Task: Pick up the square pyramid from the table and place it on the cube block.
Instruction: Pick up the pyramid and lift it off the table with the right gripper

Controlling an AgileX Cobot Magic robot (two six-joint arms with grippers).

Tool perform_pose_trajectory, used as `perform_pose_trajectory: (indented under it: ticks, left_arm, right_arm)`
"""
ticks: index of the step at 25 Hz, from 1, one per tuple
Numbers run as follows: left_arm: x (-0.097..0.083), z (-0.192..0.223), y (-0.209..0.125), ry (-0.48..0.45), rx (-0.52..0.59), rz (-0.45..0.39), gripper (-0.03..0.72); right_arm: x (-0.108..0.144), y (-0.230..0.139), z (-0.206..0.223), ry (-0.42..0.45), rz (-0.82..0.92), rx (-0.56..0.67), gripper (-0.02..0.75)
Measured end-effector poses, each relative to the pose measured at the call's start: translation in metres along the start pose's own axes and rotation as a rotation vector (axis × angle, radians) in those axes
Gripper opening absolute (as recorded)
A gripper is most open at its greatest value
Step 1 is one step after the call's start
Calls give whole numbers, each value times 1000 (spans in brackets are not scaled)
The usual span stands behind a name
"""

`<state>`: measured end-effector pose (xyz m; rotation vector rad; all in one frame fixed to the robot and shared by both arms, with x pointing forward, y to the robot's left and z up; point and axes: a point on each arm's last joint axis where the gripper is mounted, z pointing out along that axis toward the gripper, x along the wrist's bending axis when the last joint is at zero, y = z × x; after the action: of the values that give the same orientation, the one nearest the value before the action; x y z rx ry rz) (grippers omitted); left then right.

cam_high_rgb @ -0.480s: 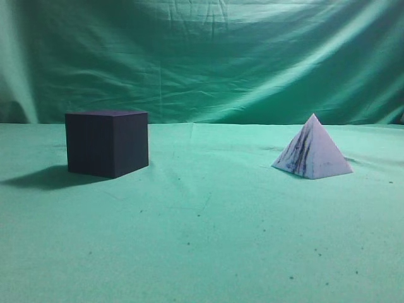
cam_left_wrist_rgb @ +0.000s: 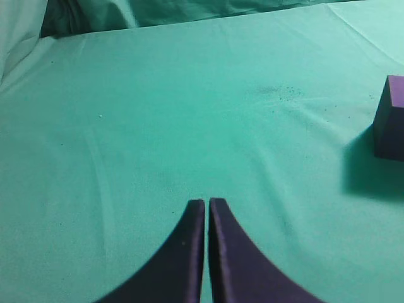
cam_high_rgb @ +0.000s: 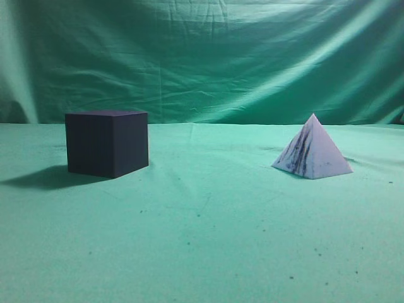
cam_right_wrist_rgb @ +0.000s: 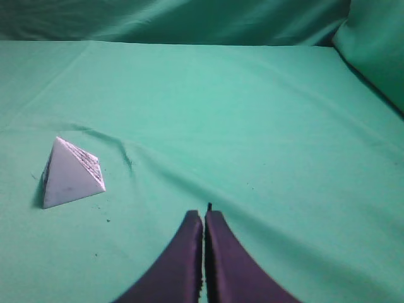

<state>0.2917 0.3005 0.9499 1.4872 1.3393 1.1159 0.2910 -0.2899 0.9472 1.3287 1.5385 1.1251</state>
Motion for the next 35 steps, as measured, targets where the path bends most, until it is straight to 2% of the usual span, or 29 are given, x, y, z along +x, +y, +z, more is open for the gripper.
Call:
perform_pose_trajectory:
  ticks: [8, 10, 13, 15, 18, 21, 27, 31, 35]
  left_arm:
    - [0, 0, 0, 0, 0, 0, 0]
    - [0, 0, 0, 0, 0, 0, 0]
    - [0, 0, 0, 0, 0, 0, 0]
    - [0, 0, 0, 0, 0, 0, 0]
    - [0, 0, 0, 0, 0, 0, 0]
    - [0, 0, 0, 0, 0, 0, 0]
    - [0, 0, 0, 0, 0, 0, 0]
    - [0, 0, 0, 0, 0, 0, 0]
    - [0, 0, 0, 0, 0, 0, 0]
  right_arm:
    - [0, 3, 0, -1, 15, -35, 0]
    - [0, 11, -1, 7, 86, -117, 0]
    - [-5, 29, -5, -15, 215, -333, 0]
    - [-8, 38, -9, -36, 265, -434, 0]
    - [-5, 58, -19, 0, 267, -438, 0]
    - [1, 84, -28, 57, 245, -345, 0]
    - [8, 107, -10, 125, 219, -8, 0]
    - [11, 117, 5, 177, 46, 173, 0]
    - [23, 135, 22, 311, -86, 320, 0]
